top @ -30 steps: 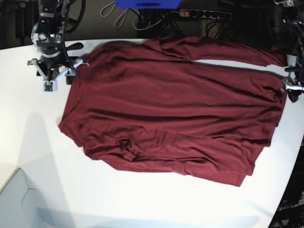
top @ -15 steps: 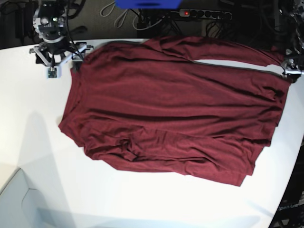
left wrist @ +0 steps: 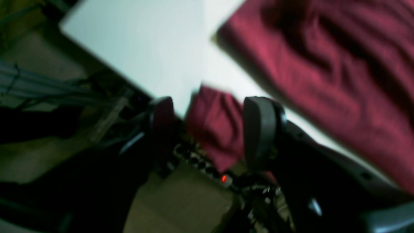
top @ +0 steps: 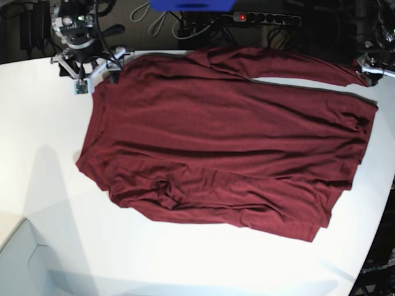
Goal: Layout the t-shirt on the table in an organized manner, then fold the t-shirt properly
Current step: 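Open both grippers and release the shirt corners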
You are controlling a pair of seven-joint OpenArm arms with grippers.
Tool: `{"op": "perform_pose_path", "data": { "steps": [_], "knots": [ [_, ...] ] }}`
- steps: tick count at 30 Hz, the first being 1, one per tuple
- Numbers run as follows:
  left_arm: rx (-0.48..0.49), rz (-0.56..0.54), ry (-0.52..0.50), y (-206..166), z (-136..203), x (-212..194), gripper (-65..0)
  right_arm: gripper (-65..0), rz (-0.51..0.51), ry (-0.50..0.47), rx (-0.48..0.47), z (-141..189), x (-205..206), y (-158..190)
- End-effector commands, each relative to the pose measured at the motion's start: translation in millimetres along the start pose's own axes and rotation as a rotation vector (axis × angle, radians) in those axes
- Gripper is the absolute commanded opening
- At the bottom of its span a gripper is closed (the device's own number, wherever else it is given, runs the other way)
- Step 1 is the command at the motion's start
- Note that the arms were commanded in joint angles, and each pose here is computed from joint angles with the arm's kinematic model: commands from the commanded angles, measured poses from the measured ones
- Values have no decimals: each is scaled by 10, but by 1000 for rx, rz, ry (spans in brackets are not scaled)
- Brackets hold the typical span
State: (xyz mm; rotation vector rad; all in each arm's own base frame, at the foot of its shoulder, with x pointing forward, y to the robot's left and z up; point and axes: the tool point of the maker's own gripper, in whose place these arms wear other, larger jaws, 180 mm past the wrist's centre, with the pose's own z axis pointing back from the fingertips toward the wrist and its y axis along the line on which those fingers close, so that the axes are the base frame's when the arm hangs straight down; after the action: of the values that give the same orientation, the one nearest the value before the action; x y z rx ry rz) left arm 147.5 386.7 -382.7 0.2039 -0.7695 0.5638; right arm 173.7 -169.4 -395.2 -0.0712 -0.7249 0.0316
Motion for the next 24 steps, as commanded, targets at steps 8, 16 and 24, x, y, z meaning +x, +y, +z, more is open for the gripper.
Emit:
{"op": "perform_pose_path", "data": {
  "steps": [8,16,24],
  "knots": [
    [30,36,0,109,-116,-29,-318,-203,11,-27,3,34,54,-1],
    [13,57,34,14,-289,-110,-318,-203,11,-27,3,34,54,-1],
    [39,20,47,-23,-421,-140,-331,-203,12,-25,-3,29,48,-30]
  ]
}}
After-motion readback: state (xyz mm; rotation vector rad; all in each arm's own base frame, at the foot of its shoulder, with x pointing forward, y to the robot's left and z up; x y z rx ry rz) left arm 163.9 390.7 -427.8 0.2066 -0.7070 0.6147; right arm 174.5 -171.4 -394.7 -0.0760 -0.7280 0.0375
